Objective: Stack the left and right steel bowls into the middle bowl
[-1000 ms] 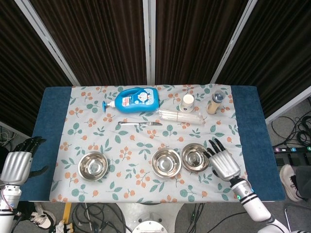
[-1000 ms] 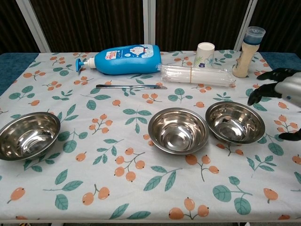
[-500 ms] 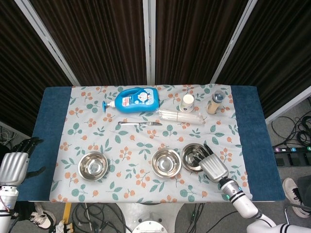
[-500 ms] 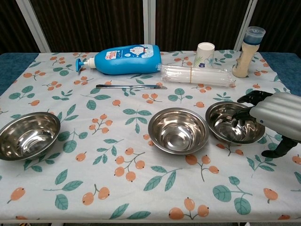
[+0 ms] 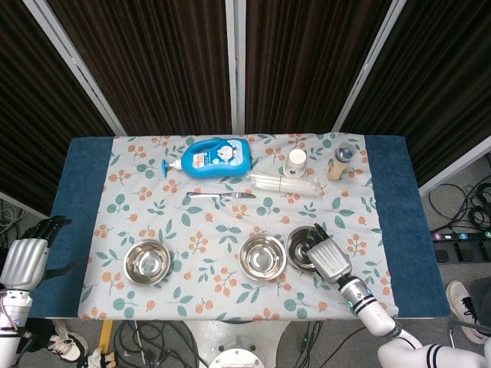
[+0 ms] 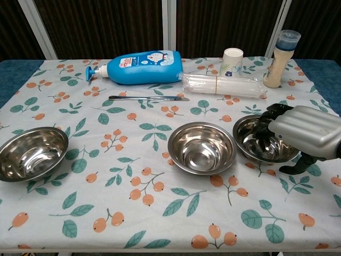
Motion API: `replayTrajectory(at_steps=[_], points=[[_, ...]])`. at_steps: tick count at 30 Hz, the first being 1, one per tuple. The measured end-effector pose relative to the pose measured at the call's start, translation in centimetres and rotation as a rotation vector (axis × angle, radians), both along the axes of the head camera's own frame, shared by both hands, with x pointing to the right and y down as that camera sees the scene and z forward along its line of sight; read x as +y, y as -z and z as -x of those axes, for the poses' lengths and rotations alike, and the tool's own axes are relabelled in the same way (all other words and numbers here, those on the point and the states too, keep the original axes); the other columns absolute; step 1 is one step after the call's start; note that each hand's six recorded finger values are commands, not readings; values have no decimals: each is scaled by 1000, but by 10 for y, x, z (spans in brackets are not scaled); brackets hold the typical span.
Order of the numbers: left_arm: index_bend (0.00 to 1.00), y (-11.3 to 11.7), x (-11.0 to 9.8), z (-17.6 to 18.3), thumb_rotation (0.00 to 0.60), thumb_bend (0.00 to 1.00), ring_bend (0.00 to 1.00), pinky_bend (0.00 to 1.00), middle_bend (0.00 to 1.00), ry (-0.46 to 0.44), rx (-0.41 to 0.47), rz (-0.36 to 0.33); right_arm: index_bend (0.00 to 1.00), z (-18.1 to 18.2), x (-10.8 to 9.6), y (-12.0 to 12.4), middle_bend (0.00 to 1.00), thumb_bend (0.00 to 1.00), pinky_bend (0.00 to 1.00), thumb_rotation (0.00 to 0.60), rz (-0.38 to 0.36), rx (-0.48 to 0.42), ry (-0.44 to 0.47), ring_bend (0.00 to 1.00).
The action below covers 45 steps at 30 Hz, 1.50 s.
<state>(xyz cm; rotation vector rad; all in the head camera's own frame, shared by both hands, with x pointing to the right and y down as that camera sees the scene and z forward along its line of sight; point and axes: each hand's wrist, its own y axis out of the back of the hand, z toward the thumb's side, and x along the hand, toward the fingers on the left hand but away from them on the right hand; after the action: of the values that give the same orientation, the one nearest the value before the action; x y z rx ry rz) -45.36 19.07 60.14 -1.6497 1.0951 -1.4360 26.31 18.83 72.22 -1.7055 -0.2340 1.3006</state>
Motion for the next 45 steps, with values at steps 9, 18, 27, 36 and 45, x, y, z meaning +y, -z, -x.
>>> replayTrajectory(at_steps=[9,18,27,36,45], points=[[268,-3,-2,-5,600,64,212,295,278,-11,17,2,617,4,-3,-2,522,327,16,600,-55,-11,7,206],[268,-5,-1,-3,600,28,212,295,277,5,31,16,733,1,-5,-4,613,341,17,600,-92,-11,1,264],[268,-5,-1,-3,600,27,211,295,277,10,35,20,782,0,-11,7,653,357,17,600,-136,-25,-9,286],[268,-1,-4,-1,600,28,211,295,277,24,34,2,783,50,-17,24,653,359,17,600,-156,-118,89,286],[268,3,-5,6,600,28,211,295,277,50,42,-5,785,99,0,9,650,359,17,600,-92,-160,178,286]])
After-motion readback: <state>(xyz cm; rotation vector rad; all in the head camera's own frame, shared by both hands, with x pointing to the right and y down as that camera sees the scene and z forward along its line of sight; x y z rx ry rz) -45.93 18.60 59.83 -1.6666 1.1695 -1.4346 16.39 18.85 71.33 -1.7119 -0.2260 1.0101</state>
